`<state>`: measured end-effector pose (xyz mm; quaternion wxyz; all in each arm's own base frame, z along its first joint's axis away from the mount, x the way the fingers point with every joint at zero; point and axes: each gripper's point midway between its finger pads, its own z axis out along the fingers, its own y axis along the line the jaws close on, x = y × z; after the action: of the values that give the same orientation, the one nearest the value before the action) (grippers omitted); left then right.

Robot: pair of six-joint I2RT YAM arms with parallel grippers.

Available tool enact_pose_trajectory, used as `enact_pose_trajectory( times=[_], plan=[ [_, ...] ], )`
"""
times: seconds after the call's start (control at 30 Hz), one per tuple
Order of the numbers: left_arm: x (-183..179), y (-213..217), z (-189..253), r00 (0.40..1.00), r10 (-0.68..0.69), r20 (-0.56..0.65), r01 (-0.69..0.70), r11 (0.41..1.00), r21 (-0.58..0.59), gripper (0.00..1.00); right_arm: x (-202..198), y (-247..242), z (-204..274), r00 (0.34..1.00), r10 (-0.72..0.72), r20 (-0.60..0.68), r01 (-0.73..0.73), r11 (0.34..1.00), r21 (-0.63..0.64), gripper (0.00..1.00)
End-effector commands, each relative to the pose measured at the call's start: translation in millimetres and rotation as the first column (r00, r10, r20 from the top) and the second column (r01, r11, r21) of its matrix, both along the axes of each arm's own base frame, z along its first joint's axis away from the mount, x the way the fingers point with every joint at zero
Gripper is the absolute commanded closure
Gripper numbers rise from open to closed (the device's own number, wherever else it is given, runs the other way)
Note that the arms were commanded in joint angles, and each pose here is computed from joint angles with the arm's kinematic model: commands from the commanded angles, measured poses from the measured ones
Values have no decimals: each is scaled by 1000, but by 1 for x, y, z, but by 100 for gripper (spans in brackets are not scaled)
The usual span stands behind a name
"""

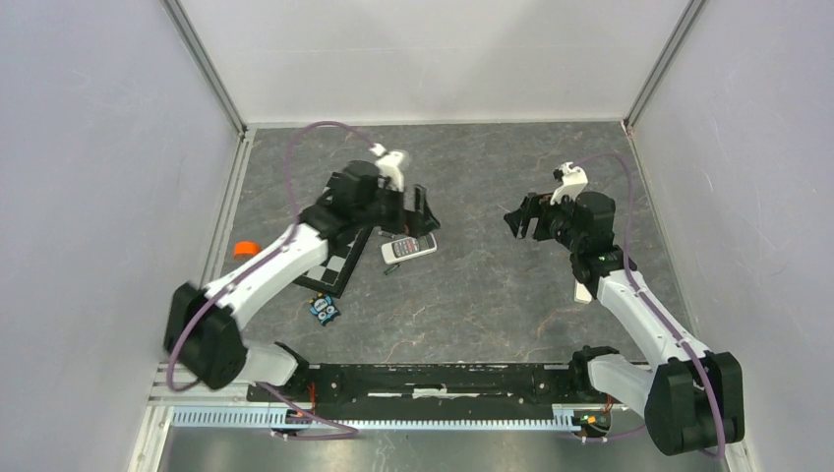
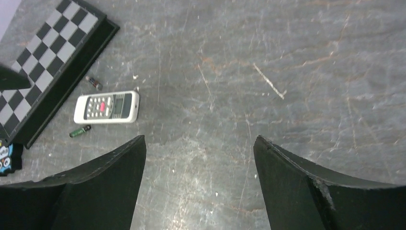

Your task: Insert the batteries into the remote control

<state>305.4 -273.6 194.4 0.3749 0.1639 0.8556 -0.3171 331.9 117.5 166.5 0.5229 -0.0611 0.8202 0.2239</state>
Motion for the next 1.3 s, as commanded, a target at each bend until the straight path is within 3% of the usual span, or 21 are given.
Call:
enact_pose_trajectory(
  times=[0.0, 0.17, 0.37, 0.7, 1.03, 1.17, 1.27],
  plan=[
    [28, -4, -31, 986, -115, 117, 77, 954, 289, 0, -6, 8, -9, 1000, 16, -17, -15, 999, 47, 11],
    [51, 6, -77, 971, -233, 62, 164, 826, 539, 0, -13, 7, -17, 998, 13, -57, -9, 998, 55, 3],
    [50, -5, -113, 927, -367, -78, 343, 746, 571, 0, -18, 7, -20, 997, 13, -72, -8, 998, 60, 2],
    [36, 3, -150, 872, -425, -243, 488, 721, 491, 6, -24, 5, -34, 994, -4, -107, 10, 998, 64, 2],
    [44, 3, -169, 893, -388, -226, 443, 678, 586, 15, -23, 8, -46, 990, 7, -140, 3, 997, 74, 2],
    [41, 4, -176, 892, -384, -239, 446, 664, 600, 27, -24, 8, -48, 989, 2, -145, 10, 997, 80, 2],
    [47, -4, -173, 909, -371, -191, 408, 694, 592, 54, -25, 8, -51, 988, -5, -156, 18, 996, 83, 2]
  ],
)
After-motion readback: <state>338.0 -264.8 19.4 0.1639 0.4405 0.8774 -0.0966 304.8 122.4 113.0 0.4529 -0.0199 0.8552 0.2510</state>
